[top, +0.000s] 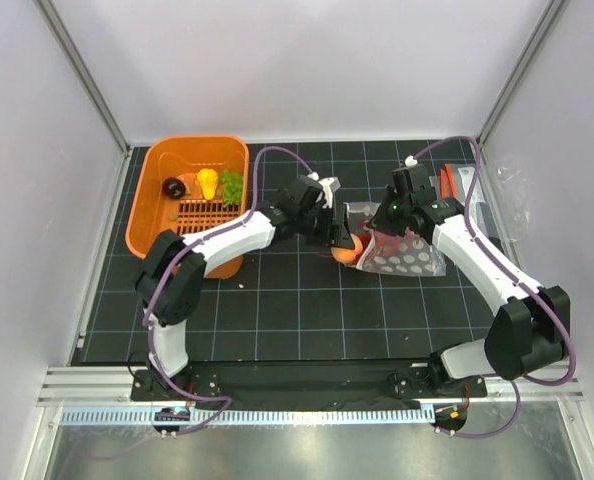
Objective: Place the food in the zip-top bag and seal the zipper
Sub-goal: Place the fake fruit in the zipper food storage bag.
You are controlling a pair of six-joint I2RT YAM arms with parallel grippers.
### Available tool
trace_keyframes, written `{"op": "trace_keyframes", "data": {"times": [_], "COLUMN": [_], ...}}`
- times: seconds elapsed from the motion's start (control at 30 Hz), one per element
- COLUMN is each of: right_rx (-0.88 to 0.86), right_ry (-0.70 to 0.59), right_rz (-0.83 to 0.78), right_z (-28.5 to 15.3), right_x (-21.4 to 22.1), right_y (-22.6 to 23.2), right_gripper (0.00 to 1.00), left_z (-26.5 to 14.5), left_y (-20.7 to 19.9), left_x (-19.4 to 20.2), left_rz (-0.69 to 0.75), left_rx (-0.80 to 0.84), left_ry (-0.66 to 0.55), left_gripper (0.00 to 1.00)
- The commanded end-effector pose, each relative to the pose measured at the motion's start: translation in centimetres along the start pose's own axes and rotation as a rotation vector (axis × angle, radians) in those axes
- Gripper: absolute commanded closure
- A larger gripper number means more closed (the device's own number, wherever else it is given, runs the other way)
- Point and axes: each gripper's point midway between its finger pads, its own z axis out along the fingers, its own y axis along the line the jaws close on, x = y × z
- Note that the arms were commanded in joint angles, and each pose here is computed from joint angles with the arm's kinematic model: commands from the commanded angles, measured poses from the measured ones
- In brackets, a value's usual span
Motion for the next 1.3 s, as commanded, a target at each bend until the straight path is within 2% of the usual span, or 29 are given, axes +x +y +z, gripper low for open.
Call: {"op": "trace_keyframes", "data": {"times": [0.0,0.17,0.33,0.73,0.83,1.0,1.07,1.1,1.13,1.2,1.27], "right_rx": [-0.019,-0.038,-0.032,-0.041,-0.017,0.018,0.037,0.049,0.059,0.074,0.082], "right_ry": [-0.049,-0.059,-0.061,-0.073,-0.112,-0.092,-0.079,-0.087,-0.092,-0.117,-0.133], "right_rz": [0.025,0.040,0.051,0.092,0.102,0.130,0.122,0.114,0.107,0.091,0.068], "right_z": [-0.7,-0.7,-0.7,-0.6,-0.7,-0.2,-0.1,-0.2,-0.4,-1.1,-2.0], "right_x": [-1.5,-1.4,-1.2,-0.9,-1.5,-0.4,0.1,0.1,0.1,-0.3,-0.3], "right_y": [1.0,1.1,0.9,0.7,0.2,-1.0,-1.5,-1.8,-2.1,-2.5,-2.9], "right_gripper": [0.99,0.99,0.99,0.99,0.99,0.98,0.86,0.67,0.60,0.48,0.42], "left_z": [1.2,3.5,4.0,4.6,5.7,7.4,7.7,8.0,8.0,8.1,8.2], "left_y": [-2.6,-1.7,-2.7,-5.7,-6.5,-6.9,-6.5,-6.0,-5.7,-5.4,-5.3], "left_x": [-2.5,-2.2,-3.2,-3.0,-1.8,0.8,1.2,1.7,1.8,2.1,2.1], "left_rz": [-0.004,-0.041,-0.026,-0.143,-0.192,-0.236,-0.241,-0.245,-0.244,-0.244,-0.233], "left_rx": [0.098,0.088,0.095,0.197,0.235,0.270,0.264,0.250,0.242,0.236,0.232], "left_ry": [-0.053,-0.031,-0.066,-0.065,-0.032,0.030,0.036,0.045,0.043,0.050,0.045], "left_gripper": [0.99,1.00,1.00,1.00,1.00,1.00,1.00,1.00,1.00,1.00,1.00]}}
